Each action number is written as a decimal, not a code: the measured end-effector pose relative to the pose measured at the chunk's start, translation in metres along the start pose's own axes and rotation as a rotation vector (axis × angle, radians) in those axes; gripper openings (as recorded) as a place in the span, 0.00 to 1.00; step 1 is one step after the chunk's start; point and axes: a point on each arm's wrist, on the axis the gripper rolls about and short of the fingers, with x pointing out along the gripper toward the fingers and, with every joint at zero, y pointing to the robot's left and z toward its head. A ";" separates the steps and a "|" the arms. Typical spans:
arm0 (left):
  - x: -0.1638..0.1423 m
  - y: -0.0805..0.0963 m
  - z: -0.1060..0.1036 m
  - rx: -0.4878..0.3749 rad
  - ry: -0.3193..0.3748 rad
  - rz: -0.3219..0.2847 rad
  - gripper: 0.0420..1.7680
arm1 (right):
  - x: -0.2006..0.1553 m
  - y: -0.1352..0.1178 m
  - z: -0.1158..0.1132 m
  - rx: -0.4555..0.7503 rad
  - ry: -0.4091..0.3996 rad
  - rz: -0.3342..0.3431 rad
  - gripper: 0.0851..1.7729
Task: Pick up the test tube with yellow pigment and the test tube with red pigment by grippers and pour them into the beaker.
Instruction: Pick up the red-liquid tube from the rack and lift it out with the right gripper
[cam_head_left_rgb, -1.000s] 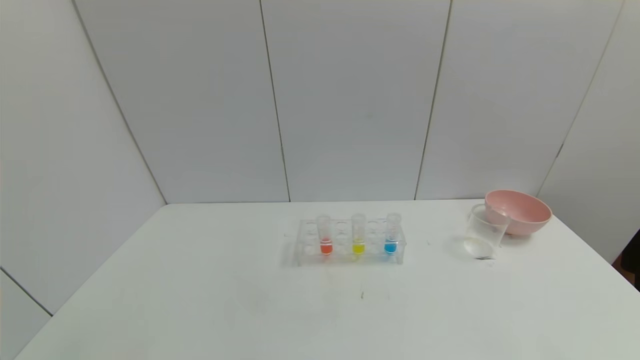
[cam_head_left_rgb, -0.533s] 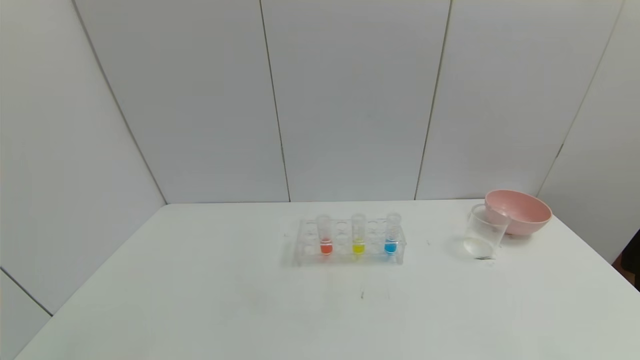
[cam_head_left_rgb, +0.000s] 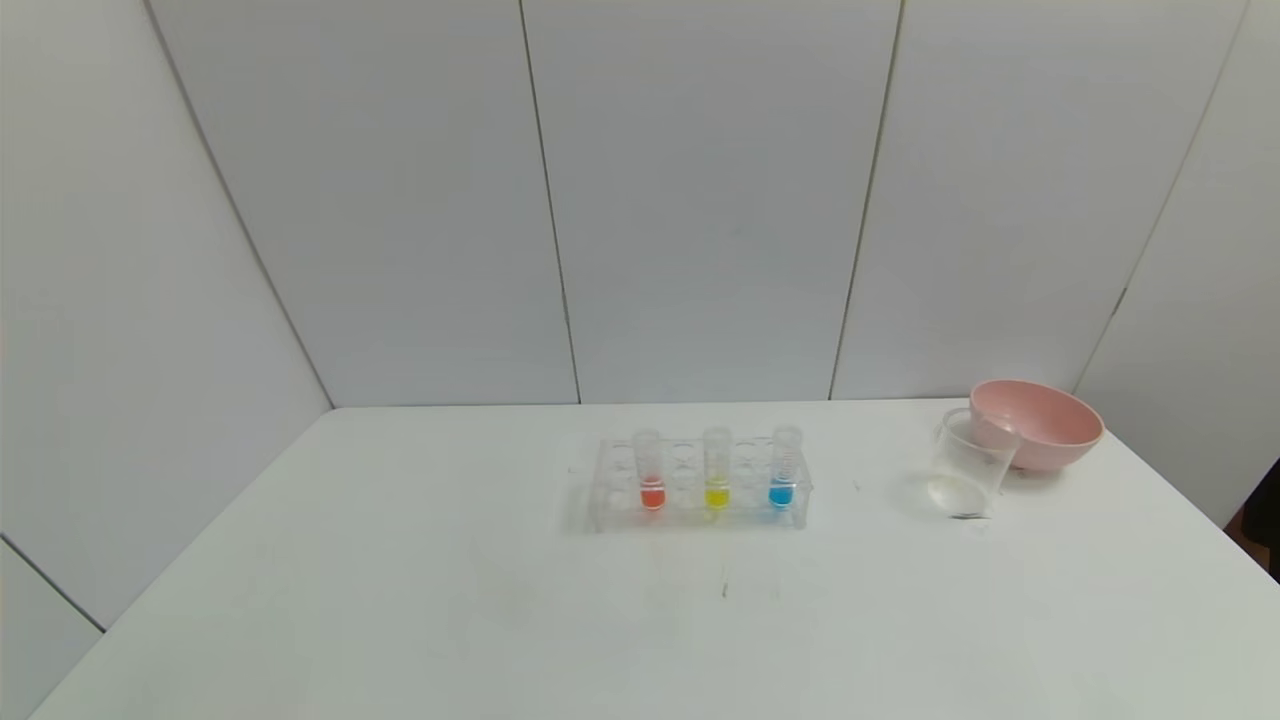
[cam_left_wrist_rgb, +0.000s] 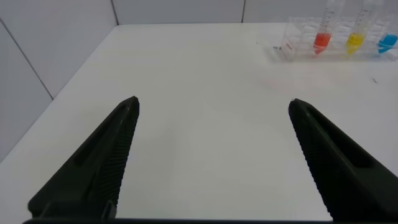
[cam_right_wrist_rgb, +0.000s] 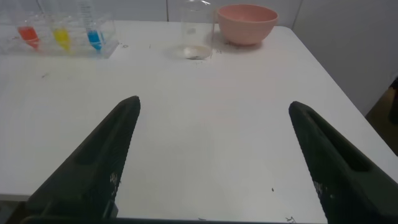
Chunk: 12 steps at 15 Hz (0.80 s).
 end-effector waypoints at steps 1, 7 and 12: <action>0.000 0.000 0.000 0.000 0.000 0.000 0.97 | 0.000 0.000 0.000 0.002 0.000 -0.007 0.96; 0.000 0.000 0.000 0.000 0.000 0.000 0.97 | -0.007 0.000 0.031 0.012 -0.078 0.007 0.96; 0.000 0.000 0.000 0.000 0.000 0.000 0.97 | 0.007 0.001 0.079 0.100 -0.081 0.045 0.96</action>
